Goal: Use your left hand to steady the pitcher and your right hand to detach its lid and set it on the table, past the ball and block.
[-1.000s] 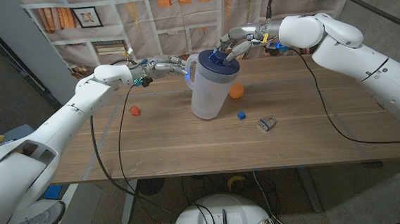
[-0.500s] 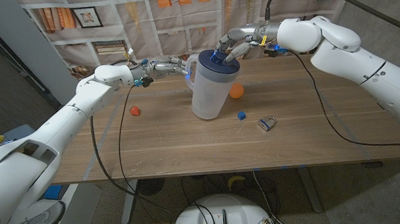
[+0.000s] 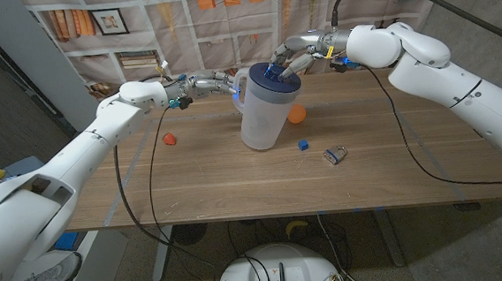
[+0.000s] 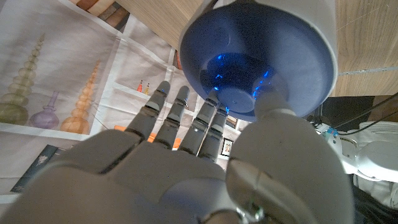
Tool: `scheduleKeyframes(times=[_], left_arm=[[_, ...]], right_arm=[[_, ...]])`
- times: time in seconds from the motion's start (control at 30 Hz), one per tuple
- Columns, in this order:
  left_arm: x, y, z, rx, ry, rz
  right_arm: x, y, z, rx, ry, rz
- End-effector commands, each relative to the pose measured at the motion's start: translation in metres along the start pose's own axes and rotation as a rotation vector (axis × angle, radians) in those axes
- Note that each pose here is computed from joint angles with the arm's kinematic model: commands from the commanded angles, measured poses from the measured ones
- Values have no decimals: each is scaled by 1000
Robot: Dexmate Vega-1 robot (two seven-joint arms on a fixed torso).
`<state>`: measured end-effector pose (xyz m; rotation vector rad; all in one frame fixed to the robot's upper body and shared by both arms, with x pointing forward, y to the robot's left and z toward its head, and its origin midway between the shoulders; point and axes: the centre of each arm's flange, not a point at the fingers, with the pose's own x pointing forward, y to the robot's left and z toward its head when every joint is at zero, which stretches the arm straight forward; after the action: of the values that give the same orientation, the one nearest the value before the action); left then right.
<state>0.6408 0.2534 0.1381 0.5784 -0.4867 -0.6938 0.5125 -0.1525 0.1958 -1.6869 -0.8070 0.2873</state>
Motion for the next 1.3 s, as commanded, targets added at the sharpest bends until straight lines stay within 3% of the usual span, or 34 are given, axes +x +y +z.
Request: scheduleKeyframes(times=[0.03, 0.83, 1.3], left_arm=[[4, 0, 1, 6, 0, -11], [8, -3, 2, 1, 2, -21], [3, -7, -1, -3, 5, -17]], right_arm=[[1, 2, 1, -18, -5, -18], [-7, -4, 0, -16, -19, -57], [-8, -7, -5, 22, -13, -26]])
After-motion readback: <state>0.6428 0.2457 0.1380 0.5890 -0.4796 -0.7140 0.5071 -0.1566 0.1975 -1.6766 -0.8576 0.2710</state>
